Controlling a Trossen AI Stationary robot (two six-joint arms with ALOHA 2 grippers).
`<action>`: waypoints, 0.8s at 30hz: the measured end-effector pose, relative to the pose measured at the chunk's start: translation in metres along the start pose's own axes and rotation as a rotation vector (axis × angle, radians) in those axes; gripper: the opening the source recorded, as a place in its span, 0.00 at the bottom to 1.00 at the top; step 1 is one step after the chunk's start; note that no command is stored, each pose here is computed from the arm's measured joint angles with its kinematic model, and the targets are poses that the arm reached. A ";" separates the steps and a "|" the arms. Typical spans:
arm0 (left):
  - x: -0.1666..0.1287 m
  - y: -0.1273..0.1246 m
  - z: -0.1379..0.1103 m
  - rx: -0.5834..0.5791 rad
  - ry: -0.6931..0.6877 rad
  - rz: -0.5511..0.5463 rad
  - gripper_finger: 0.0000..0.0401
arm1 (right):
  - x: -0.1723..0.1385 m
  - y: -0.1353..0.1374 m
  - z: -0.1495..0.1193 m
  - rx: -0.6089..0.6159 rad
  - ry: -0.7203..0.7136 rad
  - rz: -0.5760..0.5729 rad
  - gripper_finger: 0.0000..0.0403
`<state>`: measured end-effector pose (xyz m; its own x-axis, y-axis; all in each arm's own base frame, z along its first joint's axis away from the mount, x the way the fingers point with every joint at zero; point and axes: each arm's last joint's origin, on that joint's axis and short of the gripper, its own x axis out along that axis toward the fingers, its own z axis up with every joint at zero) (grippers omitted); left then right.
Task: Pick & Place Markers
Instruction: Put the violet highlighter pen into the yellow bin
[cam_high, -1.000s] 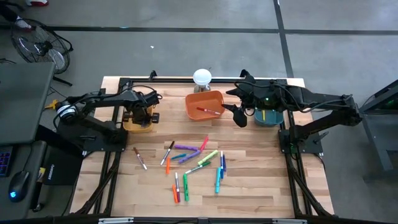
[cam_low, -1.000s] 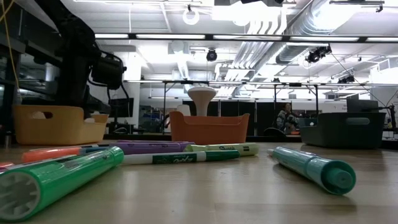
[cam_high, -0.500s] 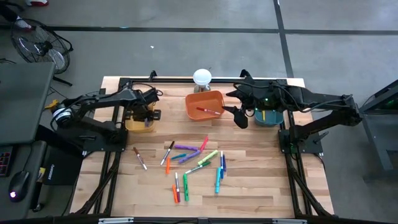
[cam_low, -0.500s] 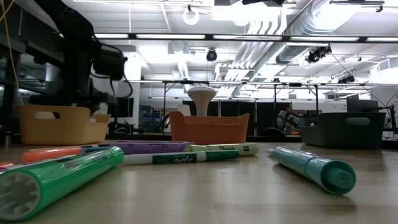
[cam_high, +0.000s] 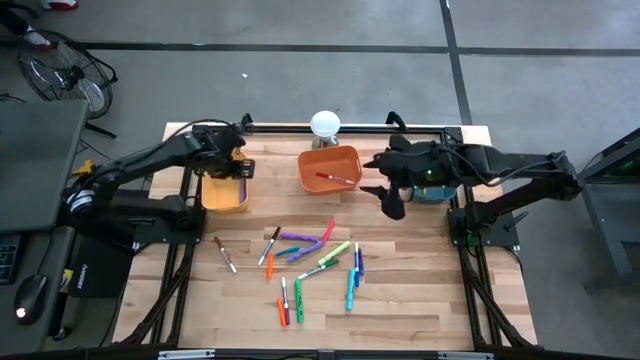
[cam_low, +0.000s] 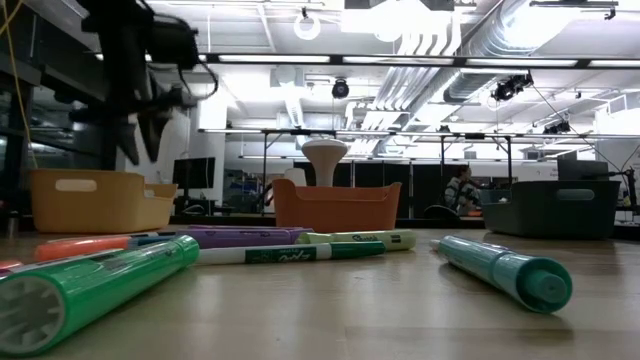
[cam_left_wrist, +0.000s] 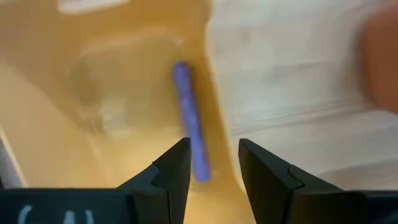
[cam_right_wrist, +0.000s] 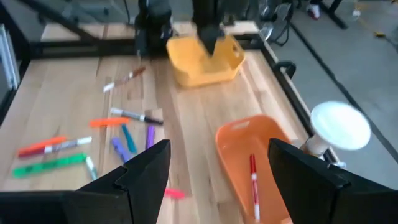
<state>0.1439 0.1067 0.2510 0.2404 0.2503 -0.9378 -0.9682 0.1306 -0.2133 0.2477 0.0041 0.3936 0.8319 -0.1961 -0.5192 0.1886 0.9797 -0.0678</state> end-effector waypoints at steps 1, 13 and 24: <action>-0.007 -0.001 0.001 0.006 -0.021 -0.023 0.33 | 0.000 0.002 -0.002 -0.007 0.018 0.004 0.64; -0.075 0.005 -0.001 0.049 -0.199 -0.282 0.33 | 0.024 0.030 -0.032 0.039 0.148 0.064 0.64; -0.104 0.016 -0.023 0.185 -0.263 -0.459 0.33 | 0.104 0.071 -0.048 -0.029 0.100 0.111 0.64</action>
<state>0.1017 0.0609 0.3387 0.6662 0.3561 -0.6553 -0.7379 0.4423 -0.5098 0.3228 0.0552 0.2942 0.7905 -0.0824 -0.6068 0.0817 0.9962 -0.0288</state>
